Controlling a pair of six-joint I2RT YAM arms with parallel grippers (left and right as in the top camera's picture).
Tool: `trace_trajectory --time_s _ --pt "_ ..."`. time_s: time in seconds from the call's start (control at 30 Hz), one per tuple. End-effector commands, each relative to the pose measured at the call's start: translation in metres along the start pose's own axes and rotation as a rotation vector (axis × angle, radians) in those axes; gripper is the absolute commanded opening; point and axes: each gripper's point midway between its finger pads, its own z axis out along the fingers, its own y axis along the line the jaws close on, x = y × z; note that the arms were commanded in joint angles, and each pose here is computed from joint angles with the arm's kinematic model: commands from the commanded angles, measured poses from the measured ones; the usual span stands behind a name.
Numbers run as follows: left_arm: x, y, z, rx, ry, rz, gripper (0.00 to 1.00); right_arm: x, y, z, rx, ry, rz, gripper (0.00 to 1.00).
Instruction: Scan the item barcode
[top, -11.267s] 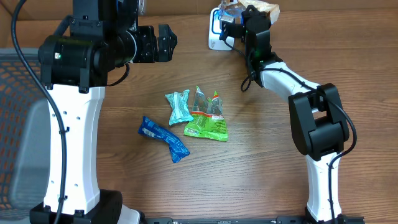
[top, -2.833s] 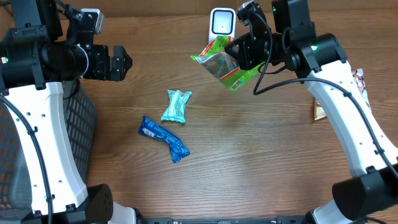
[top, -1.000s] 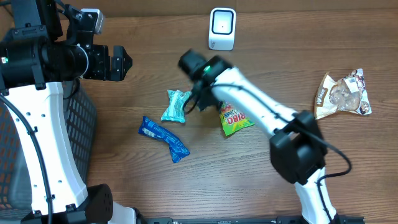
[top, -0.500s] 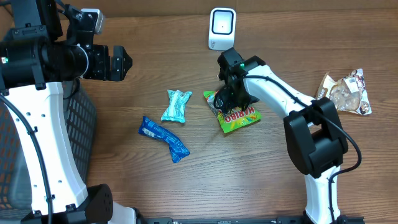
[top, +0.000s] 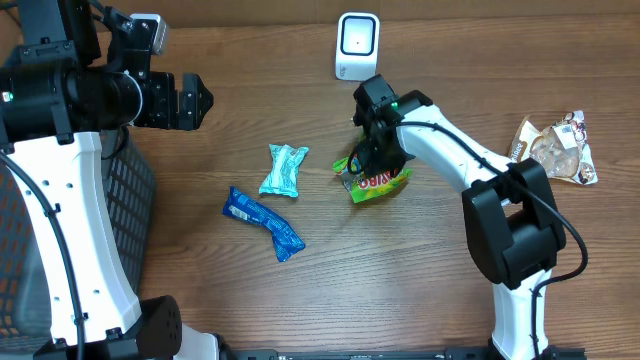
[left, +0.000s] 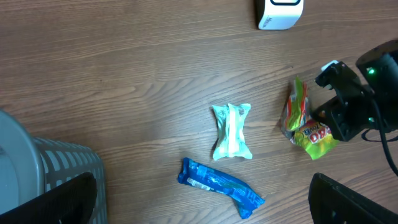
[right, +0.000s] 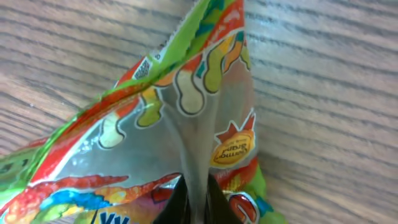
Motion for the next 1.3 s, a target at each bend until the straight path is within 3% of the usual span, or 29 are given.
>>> trace_trajectory --time_s 0.0,0.27,0.4,0.53,0.67,0.83,0.97,1.27 --pt "-0.005 -0.003 -0.004 0.008 -0.021 0.015 0.99 -0.035 0.003 -0.038 0.012 -0.106 -0.003 0.04" --pt "-0.005 -0.003 -0.004 0.008 -0.021 0.015 1.00 -0.078 0.008 -0.104 0.006 -0.260 -0.003 0.04" --pt "-0.005 -0.003 -0.004 0.008 -0.021 0.015 1.00 -0.132 -0.005 -0.136 0.019 -0.500 0.129 0.04" --pt "-0.005 -0.003 -0.004 0.008 -0.021 0.015 1.00 -0.167 -0.019 -0.153 -0.059 -0.650 0.284 0.03" --pt "-0.005 -0.003 -0.004 0.008 -0.021 0.015 0.99 -0.196 -0.021 -0.172 -0.277 -0.741 0.387 0.03" --pt "-0.005 -0.003 -0.004 0.008 -0.021 0.015 1.00 -0.220 -0.008 -0.150 -0.488 -0.737 0.433 0.03" --pt "-0.005 -0.003 -0.004 0.008 -0.021 0.015 1.00 -0.227 -0.012 -0.111 -0.486 -0.704 0.481 0.04" --pt "-0.005 -0.003 -0.004 0.008 -0.021 0.015 1.00 -0.232 -0.023 -0.107 -0.465 -0.721 0.593 0.04"
